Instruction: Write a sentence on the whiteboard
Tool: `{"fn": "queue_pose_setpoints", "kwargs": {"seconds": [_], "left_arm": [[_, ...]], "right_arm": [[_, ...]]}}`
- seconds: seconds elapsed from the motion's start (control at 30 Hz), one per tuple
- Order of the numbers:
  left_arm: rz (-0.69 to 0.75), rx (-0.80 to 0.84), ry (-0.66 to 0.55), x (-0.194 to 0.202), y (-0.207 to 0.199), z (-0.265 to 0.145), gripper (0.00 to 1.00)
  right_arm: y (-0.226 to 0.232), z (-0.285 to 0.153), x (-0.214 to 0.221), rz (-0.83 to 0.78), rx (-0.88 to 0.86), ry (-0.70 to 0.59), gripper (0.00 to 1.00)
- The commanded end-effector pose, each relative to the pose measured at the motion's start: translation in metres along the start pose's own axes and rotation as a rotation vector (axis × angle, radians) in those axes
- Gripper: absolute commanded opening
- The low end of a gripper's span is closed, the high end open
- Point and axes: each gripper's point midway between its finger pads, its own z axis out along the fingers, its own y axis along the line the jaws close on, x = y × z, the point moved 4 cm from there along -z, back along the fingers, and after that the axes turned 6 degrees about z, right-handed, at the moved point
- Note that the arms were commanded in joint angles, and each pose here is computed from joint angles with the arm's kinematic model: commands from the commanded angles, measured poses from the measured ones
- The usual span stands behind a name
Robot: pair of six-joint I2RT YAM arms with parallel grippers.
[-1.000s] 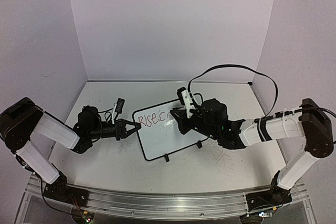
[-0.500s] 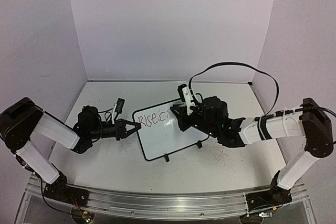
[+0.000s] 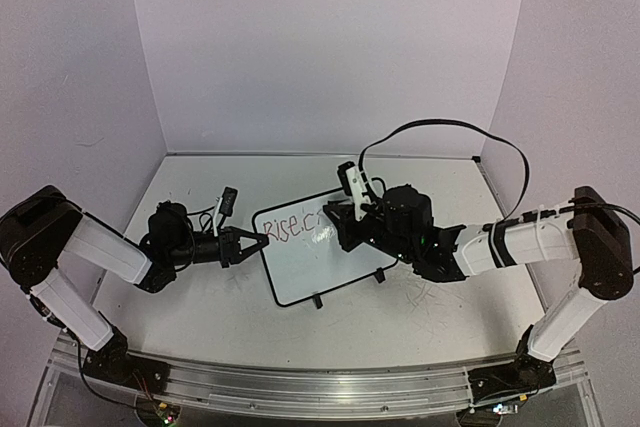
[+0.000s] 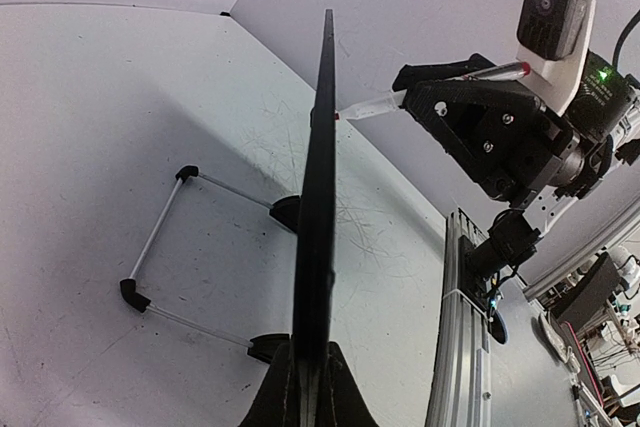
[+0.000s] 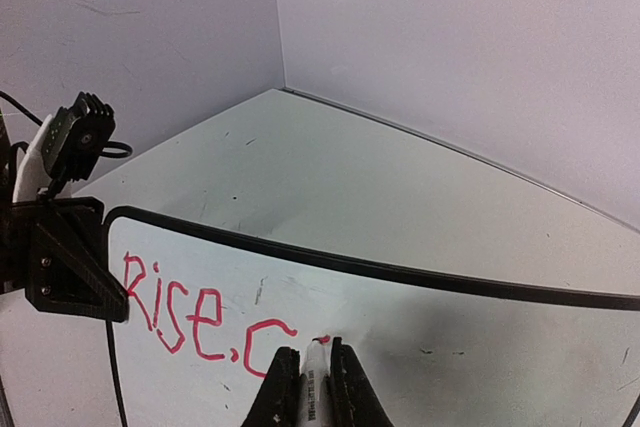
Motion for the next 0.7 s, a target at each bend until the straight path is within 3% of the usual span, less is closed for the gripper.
{"fn": "queue_pose_setpoints", "kwargs": {"seconds": [0.0,0.67], "left_arm": [[0.005,-0.005,0.000,0.001,0.001,0.000,0.00],[0.004,-0.004,0.002,0.002,0.001,0.001,0.00]], "right_arm": [[-0.003,-0.003,0.005,0.020,0.004,0.007,0.00],[-0.012,-0.009,0.017,0.041,0.049,0.028,0.00]]}}
